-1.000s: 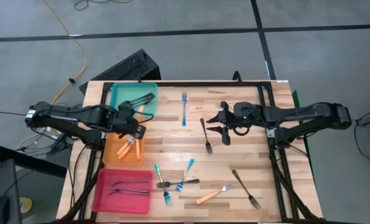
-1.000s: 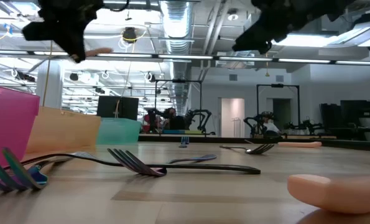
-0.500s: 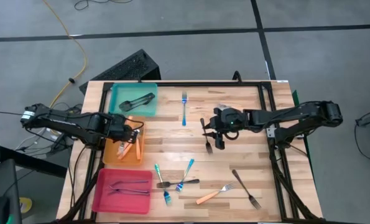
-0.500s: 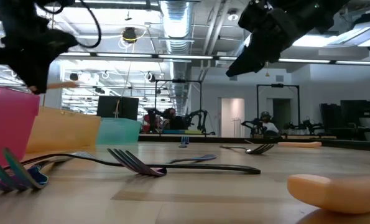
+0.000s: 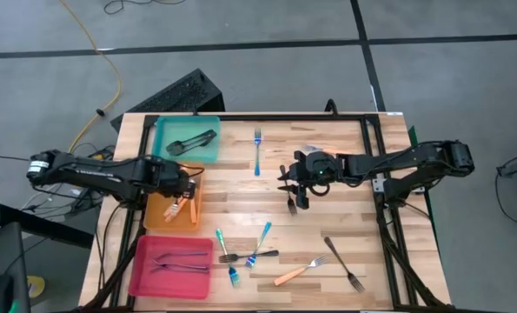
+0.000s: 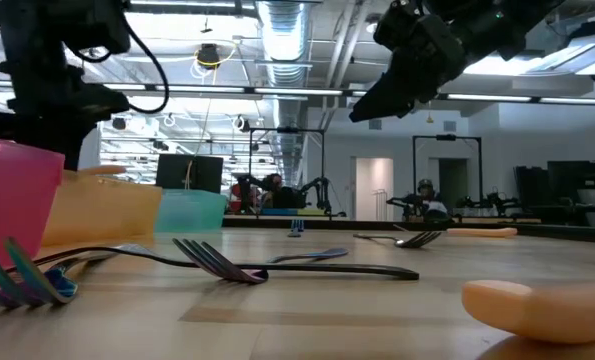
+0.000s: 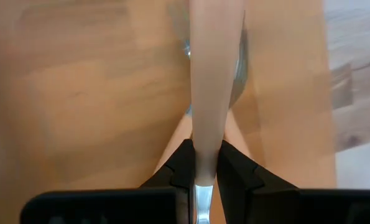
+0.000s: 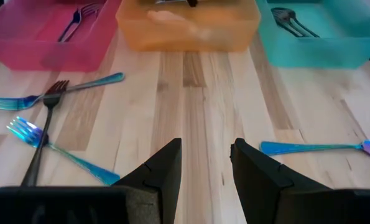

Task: Sort silverware by color (type)
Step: Put the orange fork into the orange bin

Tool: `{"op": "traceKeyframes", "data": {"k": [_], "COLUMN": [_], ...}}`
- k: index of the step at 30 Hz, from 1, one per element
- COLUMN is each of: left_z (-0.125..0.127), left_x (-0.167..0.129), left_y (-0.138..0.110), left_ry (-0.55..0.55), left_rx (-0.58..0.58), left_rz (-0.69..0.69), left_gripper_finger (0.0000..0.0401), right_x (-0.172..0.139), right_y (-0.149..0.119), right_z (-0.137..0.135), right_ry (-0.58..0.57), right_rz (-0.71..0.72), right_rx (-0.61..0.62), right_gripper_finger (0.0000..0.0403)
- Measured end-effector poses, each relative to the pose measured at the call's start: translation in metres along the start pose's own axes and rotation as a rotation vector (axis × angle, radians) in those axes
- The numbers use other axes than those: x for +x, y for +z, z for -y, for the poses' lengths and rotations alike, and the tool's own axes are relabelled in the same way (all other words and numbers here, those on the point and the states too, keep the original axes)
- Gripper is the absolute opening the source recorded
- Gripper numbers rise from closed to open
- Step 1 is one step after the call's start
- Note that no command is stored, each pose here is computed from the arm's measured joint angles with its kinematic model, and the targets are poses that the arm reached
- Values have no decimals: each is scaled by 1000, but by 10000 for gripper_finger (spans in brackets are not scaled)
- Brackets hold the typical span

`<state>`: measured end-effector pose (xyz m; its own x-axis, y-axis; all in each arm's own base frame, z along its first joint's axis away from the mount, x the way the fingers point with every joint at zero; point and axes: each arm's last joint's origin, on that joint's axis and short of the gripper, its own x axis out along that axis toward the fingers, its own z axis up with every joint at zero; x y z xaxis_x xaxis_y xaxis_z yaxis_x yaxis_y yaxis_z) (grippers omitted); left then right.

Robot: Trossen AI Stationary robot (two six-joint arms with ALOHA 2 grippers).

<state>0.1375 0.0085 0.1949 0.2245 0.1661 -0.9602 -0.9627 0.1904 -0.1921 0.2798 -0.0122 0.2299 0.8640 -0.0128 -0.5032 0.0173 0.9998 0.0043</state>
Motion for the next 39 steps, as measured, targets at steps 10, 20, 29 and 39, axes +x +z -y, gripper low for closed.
{"op": "traceKeyframes", "data": {"k": [10, 20, 29, 39], "left_z": [7, 17, 20, 19], "left_x": [17, 39, 43, 43], "left_y": [19, 25, 25, 26], "left_ry": [14, 44, 32, 41], "left_rx": [45, 94, 94, 108], "left_rz": [-60, -168, -189, -160], "left_gripper_finger": [25, 25, 35, 44], "right_x": [0, 0, 0, 0], "right_y": [0, 0, 0, -1], "right_z": [0, 0, 0, 0], "right_ry": [0, 0, 0, 0], "right_rz": [-1, -4, -4, -10], "right_rx": [-13, -16, -23, -23], "right_gripper_finger": [159, 159, 159, 159]}}
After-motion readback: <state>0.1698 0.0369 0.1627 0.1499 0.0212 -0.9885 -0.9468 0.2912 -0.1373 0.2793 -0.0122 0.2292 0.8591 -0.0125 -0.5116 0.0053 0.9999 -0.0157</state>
